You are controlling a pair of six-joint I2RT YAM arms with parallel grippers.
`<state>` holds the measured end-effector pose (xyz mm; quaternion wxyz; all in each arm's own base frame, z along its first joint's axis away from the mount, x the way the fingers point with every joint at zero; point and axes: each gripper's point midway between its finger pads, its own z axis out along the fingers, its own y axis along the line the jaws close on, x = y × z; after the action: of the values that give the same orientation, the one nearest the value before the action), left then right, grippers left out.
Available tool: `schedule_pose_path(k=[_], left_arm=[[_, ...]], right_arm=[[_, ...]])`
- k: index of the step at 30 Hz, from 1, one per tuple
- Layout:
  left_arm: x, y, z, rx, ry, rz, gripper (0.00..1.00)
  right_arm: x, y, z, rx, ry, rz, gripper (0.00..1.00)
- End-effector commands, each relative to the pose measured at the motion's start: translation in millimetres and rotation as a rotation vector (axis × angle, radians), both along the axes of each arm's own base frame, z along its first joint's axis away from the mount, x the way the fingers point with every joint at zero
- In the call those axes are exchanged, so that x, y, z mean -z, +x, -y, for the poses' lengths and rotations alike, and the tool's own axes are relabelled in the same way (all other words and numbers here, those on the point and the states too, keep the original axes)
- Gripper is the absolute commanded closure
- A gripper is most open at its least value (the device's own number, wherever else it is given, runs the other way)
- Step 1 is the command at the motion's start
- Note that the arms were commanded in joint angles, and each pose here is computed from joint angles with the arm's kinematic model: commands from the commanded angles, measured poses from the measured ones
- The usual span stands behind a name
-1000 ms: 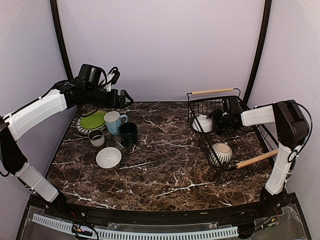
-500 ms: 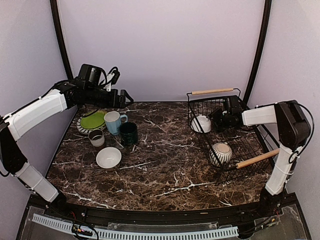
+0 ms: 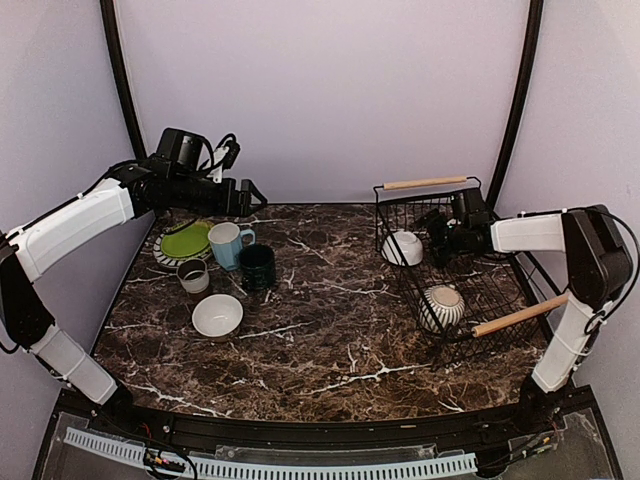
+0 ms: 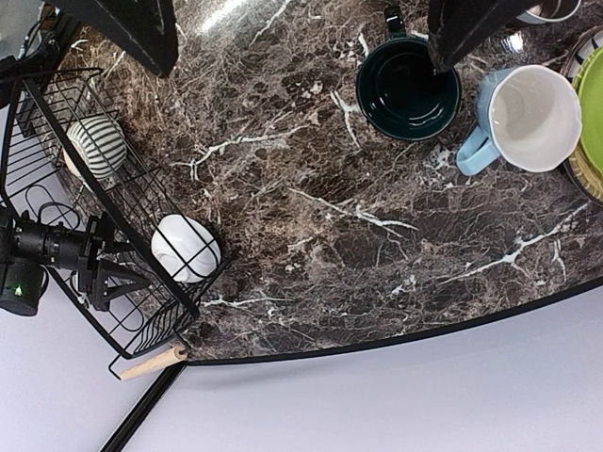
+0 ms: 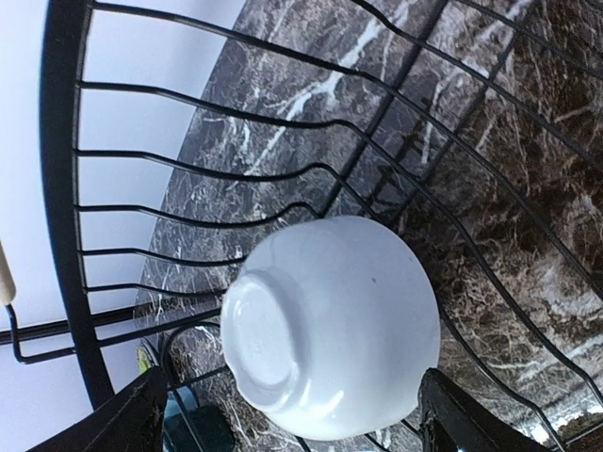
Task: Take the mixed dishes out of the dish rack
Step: Grab the bowl from the dish rack.
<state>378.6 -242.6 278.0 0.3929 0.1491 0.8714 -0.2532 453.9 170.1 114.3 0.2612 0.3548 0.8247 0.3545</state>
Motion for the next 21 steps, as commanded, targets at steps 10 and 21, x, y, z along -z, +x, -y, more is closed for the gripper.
schedule_pose_path(k=[10,21], left_arm=[[-10.1,-4.7,-0.9,0.005,-0.019,0.016,0.09],[-9.8,-5.1,-0.1,0.008,-0.023,0.012,0.09]], right_arm=[[36.8,-11.8,-9.3,-0.008,0.024,-0.12,0.08],[39.0,8.6,-15.9,-0.012,0.02,-0.07,0.08]])
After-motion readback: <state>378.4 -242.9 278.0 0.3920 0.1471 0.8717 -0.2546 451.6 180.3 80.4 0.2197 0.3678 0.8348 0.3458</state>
